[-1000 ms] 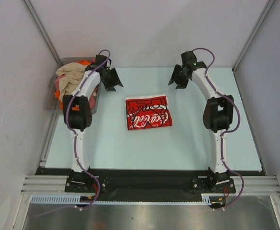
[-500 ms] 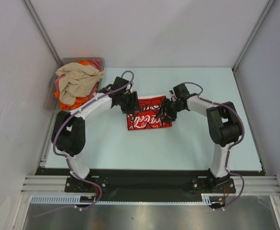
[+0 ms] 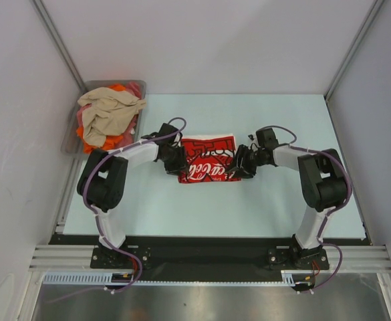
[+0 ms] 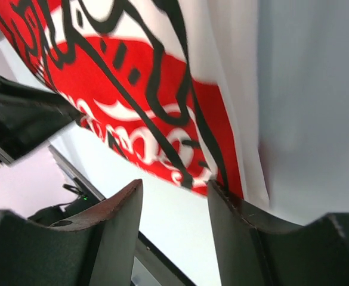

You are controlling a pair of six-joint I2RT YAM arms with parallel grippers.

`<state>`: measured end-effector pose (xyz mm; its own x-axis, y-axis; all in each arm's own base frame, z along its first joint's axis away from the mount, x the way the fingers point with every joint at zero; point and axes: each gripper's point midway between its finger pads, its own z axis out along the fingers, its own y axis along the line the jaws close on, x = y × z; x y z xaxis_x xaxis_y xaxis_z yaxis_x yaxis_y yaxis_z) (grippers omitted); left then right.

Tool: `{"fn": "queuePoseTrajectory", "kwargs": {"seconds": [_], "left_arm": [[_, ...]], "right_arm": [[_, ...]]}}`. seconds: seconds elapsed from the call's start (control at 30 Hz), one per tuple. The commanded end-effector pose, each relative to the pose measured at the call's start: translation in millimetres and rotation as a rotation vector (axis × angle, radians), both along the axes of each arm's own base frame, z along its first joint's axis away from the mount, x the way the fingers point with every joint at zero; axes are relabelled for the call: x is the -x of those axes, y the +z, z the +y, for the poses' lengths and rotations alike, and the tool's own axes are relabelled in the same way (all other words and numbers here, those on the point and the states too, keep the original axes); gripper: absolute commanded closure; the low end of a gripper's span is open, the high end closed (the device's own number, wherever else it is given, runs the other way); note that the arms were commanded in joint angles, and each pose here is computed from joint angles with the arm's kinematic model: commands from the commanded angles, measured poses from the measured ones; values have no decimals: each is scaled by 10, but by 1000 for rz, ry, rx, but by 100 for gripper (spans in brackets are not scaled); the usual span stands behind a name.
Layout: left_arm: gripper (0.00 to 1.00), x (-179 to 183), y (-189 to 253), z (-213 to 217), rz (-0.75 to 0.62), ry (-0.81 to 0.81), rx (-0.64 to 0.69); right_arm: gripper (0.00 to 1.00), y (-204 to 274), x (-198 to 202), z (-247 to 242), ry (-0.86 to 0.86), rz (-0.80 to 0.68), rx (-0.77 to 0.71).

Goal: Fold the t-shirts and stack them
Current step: Fold the tshirt, then neatly place the folded tshirt to the corner

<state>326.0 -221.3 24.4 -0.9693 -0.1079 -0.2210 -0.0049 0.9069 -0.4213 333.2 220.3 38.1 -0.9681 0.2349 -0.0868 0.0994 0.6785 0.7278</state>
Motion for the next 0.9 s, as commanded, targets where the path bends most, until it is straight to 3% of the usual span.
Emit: {"fn": "queuePoseTrajectory", "kwargs": {"seconds": [0.0, 0.1, 0.27, 0.3, 0.33, 0.43, 0.67, 0.87], "left_arm": [[56, -325, 254, 392, -146, 48, -193], [55, -337, 593, 482, -195, 47, -230], [48, -353, 1563, 734, -380, 46, -302], [47, -280, 1680, 783, -389, 42, -311], [46, -209, 1948, 821, -449, 55, -289], [42, 88, 2216, 895, -524, 38, -242], [34, 696, 2083, 1094, -572, -13, -210], [29, 840, 1884, 1105, -595, -23, -178]], "right_arm": [[46, -74, 245, -321, -33, 28, 169], [43, 187, 301, -443, -59, -19, 224], [36, 646, 252, -539, -70, -128, 265], [29, 707, 257, -549, -64, -138, 271], [27, 804, 189, -544, -56, -172, 270], [22, 855, 88, -520, -37, -185, 267], [22, 1049, -534, -432, -8, -255, 286], [26, 774, -1020, -389, 9, -265, 299]]}}
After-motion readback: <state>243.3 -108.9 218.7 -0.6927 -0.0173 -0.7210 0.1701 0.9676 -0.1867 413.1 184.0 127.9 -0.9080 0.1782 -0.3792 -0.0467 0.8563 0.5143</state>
